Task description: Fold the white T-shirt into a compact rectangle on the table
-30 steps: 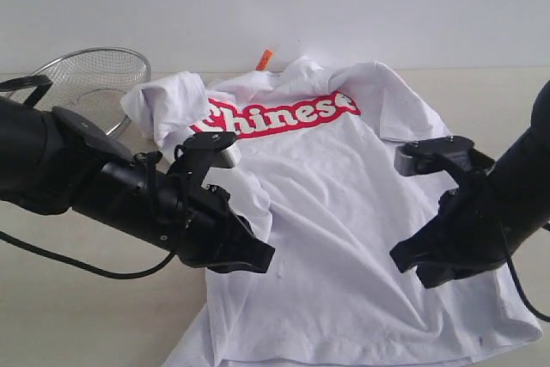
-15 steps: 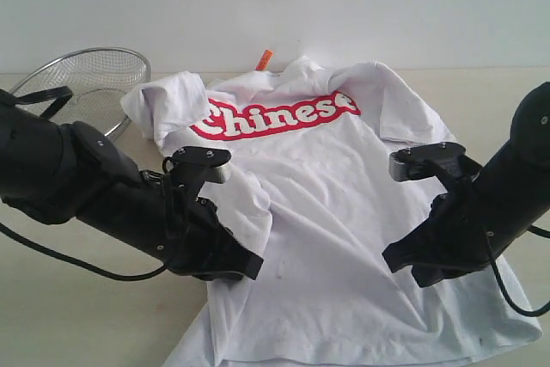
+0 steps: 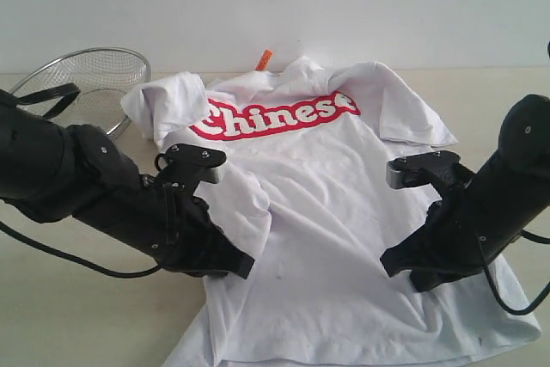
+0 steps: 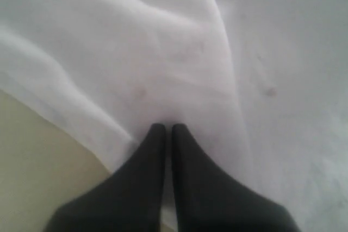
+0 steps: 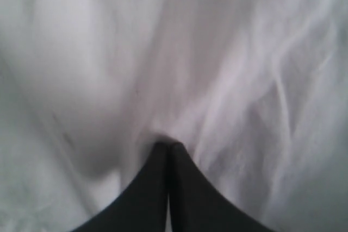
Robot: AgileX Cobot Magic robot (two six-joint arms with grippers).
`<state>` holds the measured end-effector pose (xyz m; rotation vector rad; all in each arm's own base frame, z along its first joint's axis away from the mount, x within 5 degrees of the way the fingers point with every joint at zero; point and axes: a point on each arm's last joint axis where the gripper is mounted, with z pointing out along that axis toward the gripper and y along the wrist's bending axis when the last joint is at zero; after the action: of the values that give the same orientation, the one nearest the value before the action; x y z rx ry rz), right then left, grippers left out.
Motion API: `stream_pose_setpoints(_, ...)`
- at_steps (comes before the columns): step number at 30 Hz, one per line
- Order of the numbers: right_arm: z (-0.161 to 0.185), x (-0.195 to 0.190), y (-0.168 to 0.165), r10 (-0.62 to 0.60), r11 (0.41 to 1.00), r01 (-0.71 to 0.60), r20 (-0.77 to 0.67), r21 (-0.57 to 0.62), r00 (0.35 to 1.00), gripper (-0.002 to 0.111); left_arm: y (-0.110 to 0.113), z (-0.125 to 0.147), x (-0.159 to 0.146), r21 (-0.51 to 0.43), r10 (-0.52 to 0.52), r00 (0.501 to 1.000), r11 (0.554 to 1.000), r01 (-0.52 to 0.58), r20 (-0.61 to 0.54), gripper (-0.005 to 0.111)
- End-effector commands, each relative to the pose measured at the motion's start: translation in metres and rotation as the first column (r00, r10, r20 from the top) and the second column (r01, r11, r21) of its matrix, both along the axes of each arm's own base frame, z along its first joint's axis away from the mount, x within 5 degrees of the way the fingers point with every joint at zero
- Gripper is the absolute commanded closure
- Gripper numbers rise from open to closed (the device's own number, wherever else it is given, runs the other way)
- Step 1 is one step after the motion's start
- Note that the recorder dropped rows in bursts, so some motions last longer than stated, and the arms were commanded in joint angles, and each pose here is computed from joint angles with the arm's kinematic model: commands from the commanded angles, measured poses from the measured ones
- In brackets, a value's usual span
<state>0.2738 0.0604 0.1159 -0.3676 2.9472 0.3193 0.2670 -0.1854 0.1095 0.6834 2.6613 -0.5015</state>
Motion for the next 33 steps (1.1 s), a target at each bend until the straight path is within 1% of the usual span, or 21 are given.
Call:
stream_pose_setpoints(1, -0.016, 0.000, -0.001, -0.002, 1.000, 0.002, -0.023, -0.020, 1.000, 0.109, 0.010, 0.000, 0.006, 0.017, 0.029, 0.999, 0.999, -0.030, 0.012, 0.102)
stream_pose_setpoints(8, -0.017, 0.000, -0.002, 0.002, 1.000, -0.002, -0.021, -0.026, 1.000, 0.109, 0.046, -0.001, 0.024, 0.041, 0.149, 0.989, 0.988, -0.149, 0.007, 0.102)
stream_pose_setpoints(10, -0.017, 0.000, -0.002, 0.002, 1.000, -0.002, -0.021, -0.026, 1.000, 0.109, 0.053, -0.001, 0.028, 0.050, 0.161, 0.987, 0.986, -0.162, 0.020, 0.102)
stream_pose_setpoints(14, -0.017, 0.000, -0.002, 0.002, 1.000, -0.002, -0.021, -0.026, 1.000, 0.109, 0.058, -0.001, 0.031, 0.066, 0.163, 0.986, 0.984, -0.166, 0.046, 0.102)
stream_pose_setpoints(18, -0.017, 0.000, -0.002, 0.003, 1.000, -0.004, -0.020, -0.027, 1.000, 0.109, 0.050, 0.015, 0.023, 0.023, 0.132, 0.991, 0.991, -0.132, 0.021, 0.102)
stream_pose_setpoints(22, -0.017, 0.000, -0.002, 0.003, 1.000, -0.003, -0.018, -0.028, 1.000, 0.109, 0.042, 0.043, 0.017, -0.038, 0.110, 0.991, 0.993, -0.108, 0.080, 0.102)
stream_pose_setpoints(24, -0.017, 0.001, -0.002, 0.001, 1.000, -0.001, -0.012, -0.029, 1.000, 0.109, 0.041, 0.049, 0.016, -0.049, 0.108, 0.990, 0.993, -0.104, 0.089, 0.102)
stream_pose_setpoints(27, -0.017, 0.001, -0.003, 0.000, 1.000, 0.000, -0.008, -0.030, 1.000, 0.109, 0.038, 0.043, 0.015, -0.062, 0.111, 0.992, 0.992, -0.107, 0.056, 0.102)
stream_pose_setpoints(30, -0.017, 0.001, -0.003, 0.000, 1.000, 0.000, -0.006, -0.030, 1.000, 0.109, 0.028, 0.033, 0.016, -0.095, 0.057, 0.998, 0.994, -0.055, 0.016, 0.102)
stream_pose_setpoints(33, -0.017, 0.001, -0.003, 0.000, 1.000, 0.000, -0.006, -0.030, 1.000, 0.109, 0.020, 0.020, 0.018, -0.098, 0.043, 0.999, 0.994, -0.044, -0.016, 0.102)
